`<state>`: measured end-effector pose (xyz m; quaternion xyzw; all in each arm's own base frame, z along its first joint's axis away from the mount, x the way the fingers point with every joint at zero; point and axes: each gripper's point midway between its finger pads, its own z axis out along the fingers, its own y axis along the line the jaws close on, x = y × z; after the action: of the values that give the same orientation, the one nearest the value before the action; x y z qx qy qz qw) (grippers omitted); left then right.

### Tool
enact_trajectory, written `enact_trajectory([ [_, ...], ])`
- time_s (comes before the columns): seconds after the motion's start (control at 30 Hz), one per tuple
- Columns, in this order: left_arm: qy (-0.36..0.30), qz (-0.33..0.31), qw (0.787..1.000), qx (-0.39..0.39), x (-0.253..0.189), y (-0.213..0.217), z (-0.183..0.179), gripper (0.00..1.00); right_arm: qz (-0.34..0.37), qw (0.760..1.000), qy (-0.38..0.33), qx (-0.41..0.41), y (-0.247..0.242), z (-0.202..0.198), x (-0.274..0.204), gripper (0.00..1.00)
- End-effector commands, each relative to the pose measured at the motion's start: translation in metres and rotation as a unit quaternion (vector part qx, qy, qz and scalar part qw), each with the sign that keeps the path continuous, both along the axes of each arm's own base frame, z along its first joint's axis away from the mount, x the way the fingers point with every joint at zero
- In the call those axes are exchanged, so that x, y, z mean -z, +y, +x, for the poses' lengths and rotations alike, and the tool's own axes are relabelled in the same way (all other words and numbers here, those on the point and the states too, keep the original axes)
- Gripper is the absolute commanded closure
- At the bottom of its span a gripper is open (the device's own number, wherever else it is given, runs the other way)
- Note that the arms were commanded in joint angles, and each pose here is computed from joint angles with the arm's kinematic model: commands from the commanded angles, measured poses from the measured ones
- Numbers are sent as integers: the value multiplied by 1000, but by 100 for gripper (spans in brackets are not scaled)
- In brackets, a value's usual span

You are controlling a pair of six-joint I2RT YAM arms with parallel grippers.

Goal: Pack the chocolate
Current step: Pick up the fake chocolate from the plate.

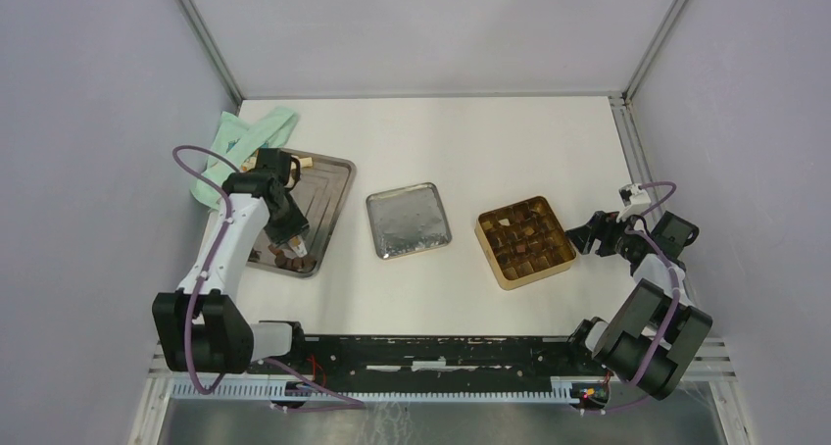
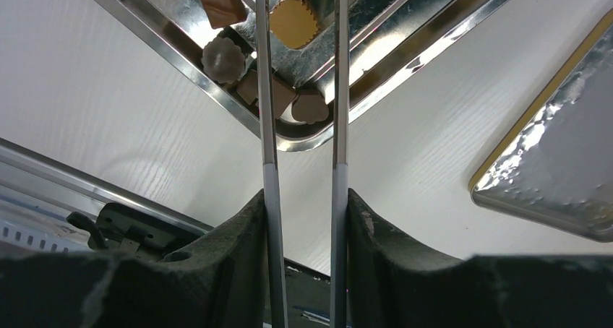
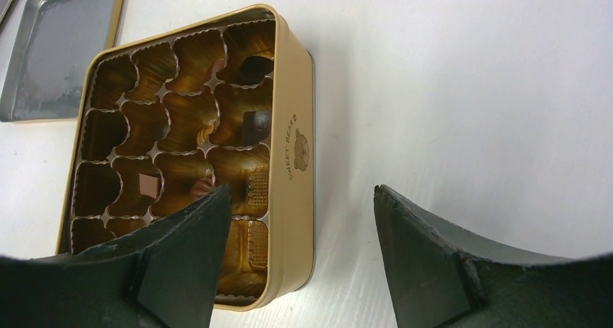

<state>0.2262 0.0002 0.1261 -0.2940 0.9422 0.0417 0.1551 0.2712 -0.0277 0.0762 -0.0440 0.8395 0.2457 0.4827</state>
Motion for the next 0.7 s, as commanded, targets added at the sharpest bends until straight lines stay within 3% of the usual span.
enact_trajectory([
  [0.0, -27, 0, 1000, 0, -8, 1, 22, 56, -3, 1000, -20, -7, -4, 8, -13, 22],
  [0.67, -22, 8, 1000, -19, 7, 20, 35, 57, -1, 1000, -17, -9, -3, 8, -11, 23],
])
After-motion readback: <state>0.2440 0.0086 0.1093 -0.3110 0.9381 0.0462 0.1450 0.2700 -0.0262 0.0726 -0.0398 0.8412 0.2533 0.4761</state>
